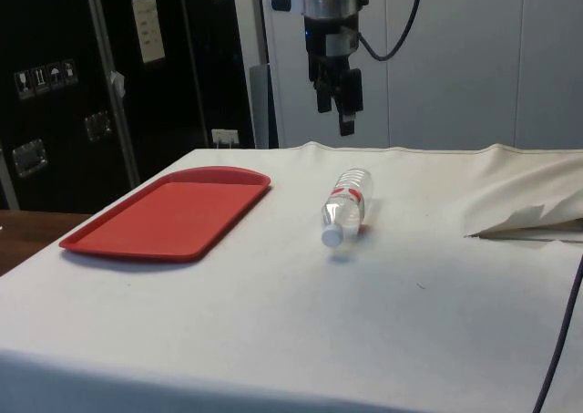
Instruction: Place the bottle upright on the tray.
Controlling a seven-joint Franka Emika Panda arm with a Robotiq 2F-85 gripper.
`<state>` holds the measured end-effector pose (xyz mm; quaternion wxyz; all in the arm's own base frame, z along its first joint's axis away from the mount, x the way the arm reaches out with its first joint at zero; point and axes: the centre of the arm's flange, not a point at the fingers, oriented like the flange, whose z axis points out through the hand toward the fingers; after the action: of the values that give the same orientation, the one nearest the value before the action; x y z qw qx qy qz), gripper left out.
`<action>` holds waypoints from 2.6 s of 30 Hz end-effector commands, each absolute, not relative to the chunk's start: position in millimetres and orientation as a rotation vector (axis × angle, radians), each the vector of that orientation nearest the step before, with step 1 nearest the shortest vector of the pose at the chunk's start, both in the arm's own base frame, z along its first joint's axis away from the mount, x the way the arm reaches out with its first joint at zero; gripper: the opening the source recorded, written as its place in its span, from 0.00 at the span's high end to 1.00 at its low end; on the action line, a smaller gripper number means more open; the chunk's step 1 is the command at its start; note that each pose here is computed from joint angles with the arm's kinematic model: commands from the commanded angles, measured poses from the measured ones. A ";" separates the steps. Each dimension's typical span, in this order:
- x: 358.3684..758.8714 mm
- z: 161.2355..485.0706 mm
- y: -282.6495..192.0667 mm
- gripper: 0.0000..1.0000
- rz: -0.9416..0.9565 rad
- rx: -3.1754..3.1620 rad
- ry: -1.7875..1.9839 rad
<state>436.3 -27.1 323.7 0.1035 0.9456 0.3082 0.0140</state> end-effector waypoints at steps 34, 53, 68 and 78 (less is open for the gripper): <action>437.5 290.8 -22.2 0.00 -0.069 2.583 1.132; 436.3 274.4 -19.2 0.00 -0.139 2.469 1.245; 434.5 262.4 -16.6 0.00 -0.190 2.378 1.328; 433.6 255.0 -14.0 0.00 -0.217 2.320 1.379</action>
<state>431.7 -15.2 254.8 0.2078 0.8399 0.4951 -0.0791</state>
